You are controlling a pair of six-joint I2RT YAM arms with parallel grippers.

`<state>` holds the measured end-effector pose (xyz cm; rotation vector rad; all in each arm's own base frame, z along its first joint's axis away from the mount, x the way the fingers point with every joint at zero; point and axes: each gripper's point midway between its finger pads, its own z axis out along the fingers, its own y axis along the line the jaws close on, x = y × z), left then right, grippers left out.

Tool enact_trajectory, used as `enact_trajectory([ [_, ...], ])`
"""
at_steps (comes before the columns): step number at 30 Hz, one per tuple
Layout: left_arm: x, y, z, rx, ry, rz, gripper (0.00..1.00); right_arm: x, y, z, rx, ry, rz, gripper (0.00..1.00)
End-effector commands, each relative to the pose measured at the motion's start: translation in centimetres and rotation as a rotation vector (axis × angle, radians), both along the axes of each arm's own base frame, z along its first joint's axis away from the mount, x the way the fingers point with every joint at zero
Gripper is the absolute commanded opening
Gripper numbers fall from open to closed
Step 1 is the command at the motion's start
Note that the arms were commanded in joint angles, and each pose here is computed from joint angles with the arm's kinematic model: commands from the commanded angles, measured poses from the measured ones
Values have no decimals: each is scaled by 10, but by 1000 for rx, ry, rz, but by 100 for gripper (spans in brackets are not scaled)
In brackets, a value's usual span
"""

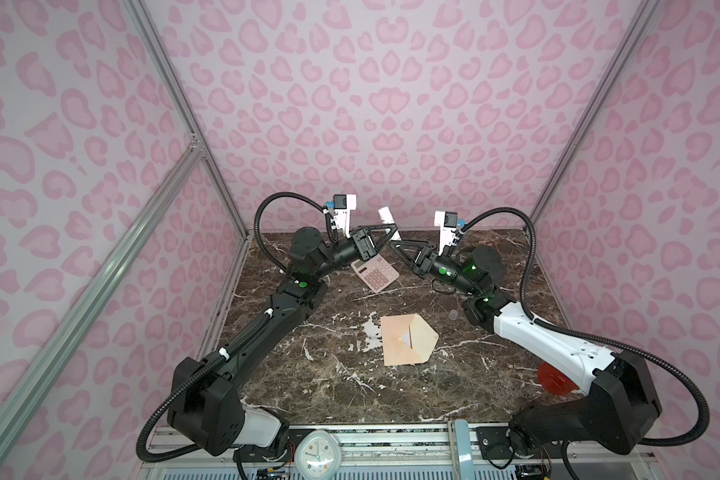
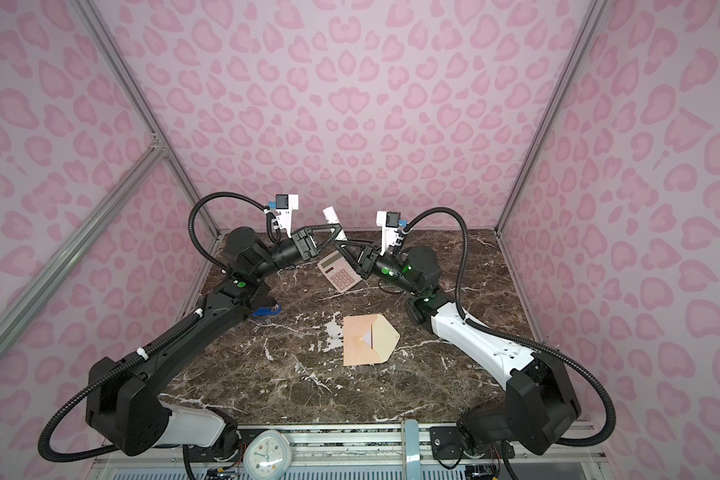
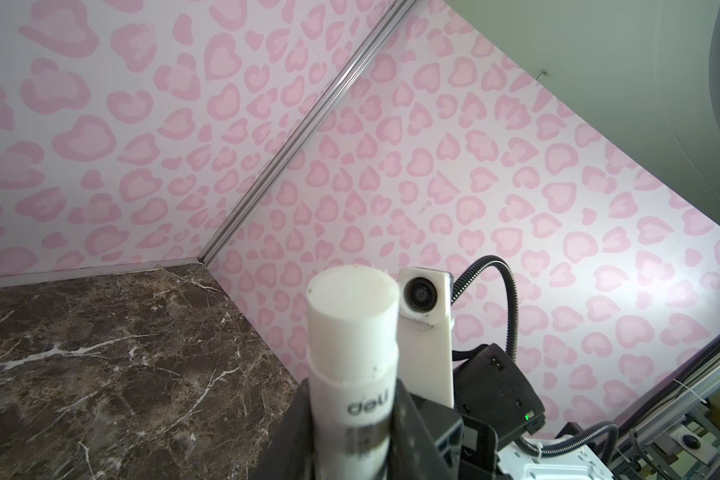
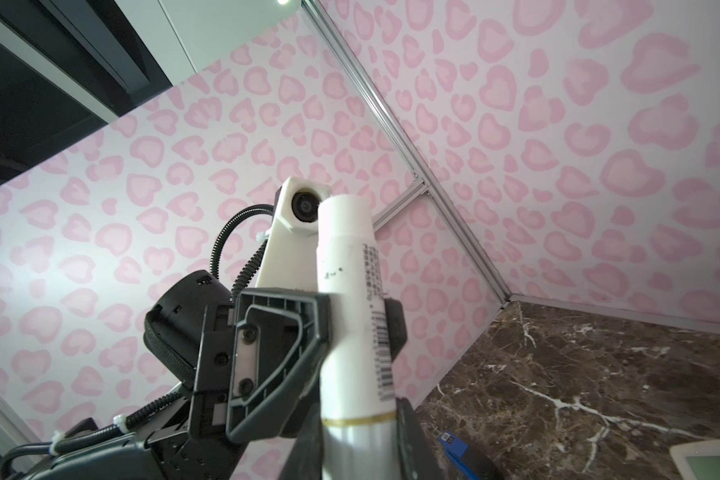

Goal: Place the letter into the envelope and seal it

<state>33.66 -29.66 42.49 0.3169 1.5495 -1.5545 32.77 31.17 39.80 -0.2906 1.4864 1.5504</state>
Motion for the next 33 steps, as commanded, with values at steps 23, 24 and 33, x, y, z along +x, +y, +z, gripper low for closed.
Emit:
enact_trajectory([
  [23, 3, 18, 4, 111, -84, 192, 4, -25, -8, -63, -598, -533, -357, 67],
  [24, 2, 19, 5, 118, -95, 212, 4, -27, -5, -66, -626, -555, -363, 67],
  [33, 2, 25, 2, 140, -163, 314, 4, -12, -12, -53, -672, -613, -578, 67],
])
